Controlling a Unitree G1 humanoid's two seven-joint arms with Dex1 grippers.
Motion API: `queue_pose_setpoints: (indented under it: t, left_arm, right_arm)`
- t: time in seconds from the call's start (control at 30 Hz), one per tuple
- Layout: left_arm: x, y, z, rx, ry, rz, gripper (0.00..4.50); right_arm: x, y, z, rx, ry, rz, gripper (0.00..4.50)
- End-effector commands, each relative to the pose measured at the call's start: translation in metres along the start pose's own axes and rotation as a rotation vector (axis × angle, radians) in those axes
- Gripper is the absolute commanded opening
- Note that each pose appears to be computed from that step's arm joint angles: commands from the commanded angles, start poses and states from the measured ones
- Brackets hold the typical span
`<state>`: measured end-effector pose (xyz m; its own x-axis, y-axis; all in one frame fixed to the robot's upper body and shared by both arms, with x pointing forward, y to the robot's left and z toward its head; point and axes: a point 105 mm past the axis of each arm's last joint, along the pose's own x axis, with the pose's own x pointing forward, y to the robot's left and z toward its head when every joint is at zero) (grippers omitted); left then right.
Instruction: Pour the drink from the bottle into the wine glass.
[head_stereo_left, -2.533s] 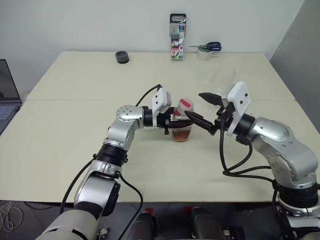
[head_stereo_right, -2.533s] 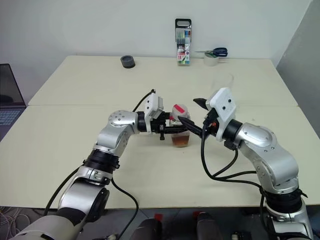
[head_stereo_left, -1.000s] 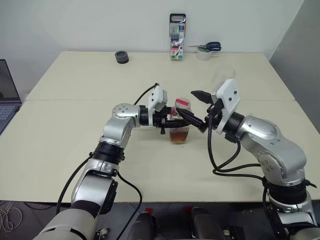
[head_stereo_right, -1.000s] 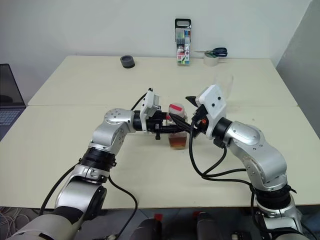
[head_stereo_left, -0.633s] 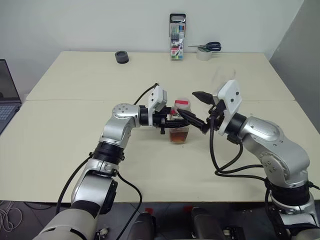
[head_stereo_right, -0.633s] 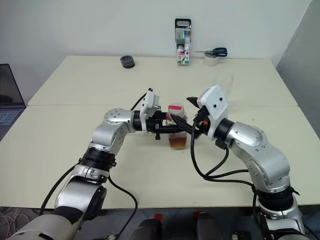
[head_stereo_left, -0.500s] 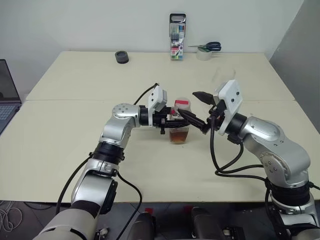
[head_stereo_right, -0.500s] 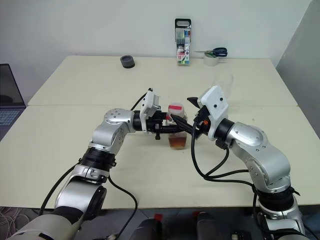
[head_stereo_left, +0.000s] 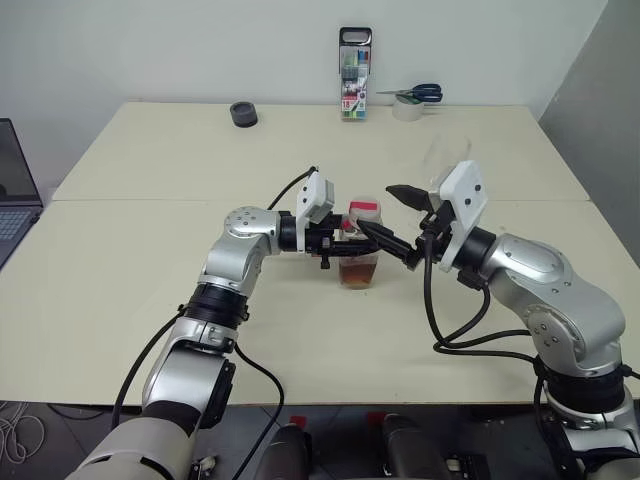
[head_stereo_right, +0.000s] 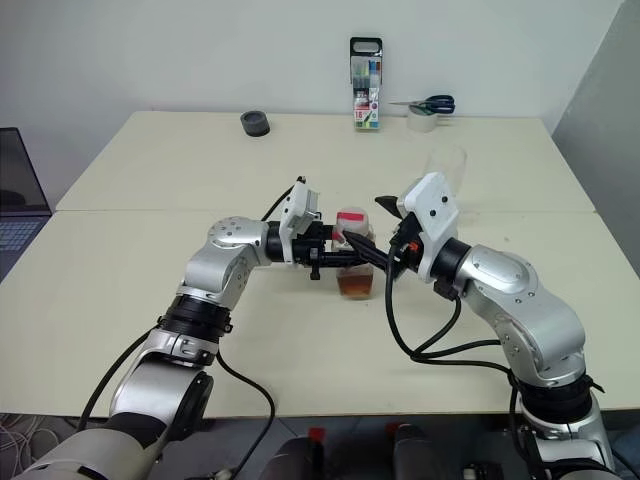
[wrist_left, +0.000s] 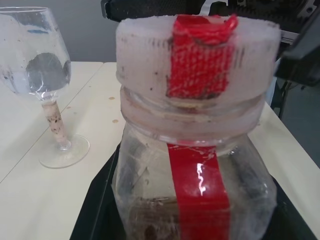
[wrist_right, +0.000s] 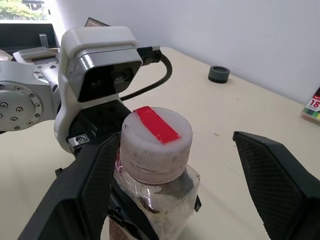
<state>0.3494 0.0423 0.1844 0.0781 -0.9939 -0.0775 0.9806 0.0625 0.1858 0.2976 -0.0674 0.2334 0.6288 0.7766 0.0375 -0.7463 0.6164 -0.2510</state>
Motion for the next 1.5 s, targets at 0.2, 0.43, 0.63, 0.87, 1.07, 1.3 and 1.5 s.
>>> queue_pose_setpoints:
  t: [0.2, 0.43, 0.63, 0.87, 1.07, 1.3, 1.5]
  left_arm:
    - [0.000, -0.001, 0.015, 0.066, -0.027, -0.011, 1.69]
    - [0.000, -0.002, 0.014, 0.076, -0.020, -0.015, 1.69]
    - [-0.001, -0.002, 0.013, 0.081, -0.016, -0.014, 1.69]
    - [-0.001, -0.004, 0.011, 0.081, -0.015, -0.015, 1.69]
    - [-0.001, -0.004, 0.010, 0.077, -0.015, -0.015, 1.69]
    - [-0.002, -0.006, 0.009, 0.070, -0.016, -0.010, 1.69]
    - [-0.003, -0.006, 0.009, 0.069, -0.016, -0.004, 1.69]
  right_arm:
    - [-0.003, 0.003, 0.012, 0.041, -0.026, 0.048, 3.85]
    - [0.004, -0.002, 0.014, 0.055, -0.004, 0.095, 3.85]
    - [0.009, 0.000, 0.013, 0.040, 0.006, 0.119, 3.47]
    - [0.010, 0.004, 0.014, 0.004, 0.001, 0.123, 1.82]
    - [0.006, 0.010, 0.017, -0.136, 0.000, 0.120, 1.82]
    - [0.000, 0.009, 0.028, -0.042, -0.097, 0.113, 1.74]
    - [-0.006, 0.009, 0.033, 0.164, -0.176, 0.135, 1.65]
